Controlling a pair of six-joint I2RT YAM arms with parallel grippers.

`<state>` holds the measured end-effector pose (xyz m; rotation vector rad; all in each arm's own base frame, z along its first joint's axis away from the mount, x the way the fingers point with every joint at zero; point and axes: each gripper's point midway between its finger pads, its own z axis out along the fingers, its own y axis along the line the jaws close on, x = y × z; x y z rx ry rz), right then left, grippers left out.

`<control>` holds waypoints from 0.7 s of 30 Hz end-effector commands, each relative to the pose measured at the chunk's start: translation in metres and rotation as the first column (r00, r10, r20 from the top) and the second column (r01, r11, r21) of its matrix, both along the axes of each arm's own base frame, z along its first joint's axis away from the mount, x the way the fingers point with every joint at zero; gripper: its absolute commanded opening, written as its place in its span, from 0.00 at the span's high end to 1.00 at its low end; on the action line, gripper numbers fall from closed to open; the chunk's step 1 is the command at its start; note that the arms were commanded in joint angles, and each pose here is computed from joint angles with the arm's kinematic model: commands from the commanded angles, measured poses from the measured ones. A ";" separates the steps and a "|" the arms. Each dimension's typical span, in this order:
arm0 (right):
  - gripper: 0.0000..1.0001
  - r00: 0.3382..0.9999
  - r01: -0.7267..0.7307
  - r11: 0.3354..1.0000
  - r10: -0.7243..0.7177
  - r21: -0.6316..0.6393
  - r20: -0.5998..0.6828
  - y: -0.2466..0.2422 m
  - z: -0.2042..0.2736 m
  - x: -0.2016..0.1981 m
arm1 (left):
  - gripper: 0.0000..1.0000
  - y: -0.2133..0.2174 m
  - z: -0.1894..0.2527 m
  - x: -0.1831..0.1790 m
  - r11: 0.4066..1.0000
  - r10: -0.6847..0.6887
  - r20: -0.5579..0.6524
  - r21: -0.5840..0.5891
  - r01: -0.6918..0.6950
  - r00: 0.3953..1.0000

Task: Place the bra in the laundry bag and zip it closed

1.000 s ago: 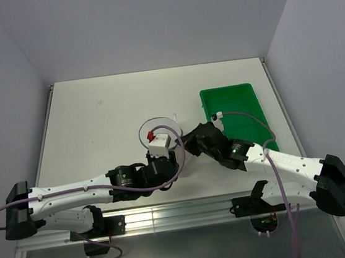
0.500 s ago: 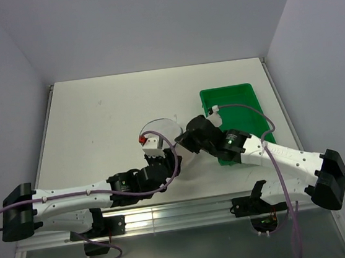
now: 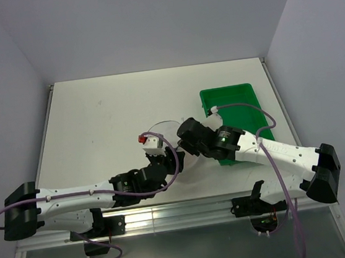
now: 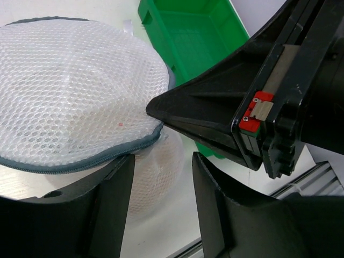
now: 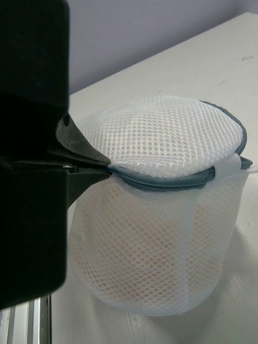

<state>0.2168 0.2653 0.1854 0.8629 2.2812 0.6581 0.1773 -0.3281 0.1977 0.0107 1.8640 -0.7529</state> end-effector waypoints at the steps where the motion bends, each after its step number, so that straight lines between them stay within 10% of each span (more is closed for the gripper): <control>1: 1.00 0.999 0.050 0.999 -0.049 -0.008 0.022 -0.006 0.014 0.004 | 0.49 -0.014 0.023 0.005 0.999 0.002 0.033 -0.042 0.000 0.999; 21: 1.00 1.000 0.021 1.000 -0.021 0.009 0.012 0.006 0.022 -0.002 | 0.60 -0.019 0.019 0.016 0.997 0.078 -0.009 -0.006 -0.078 0.997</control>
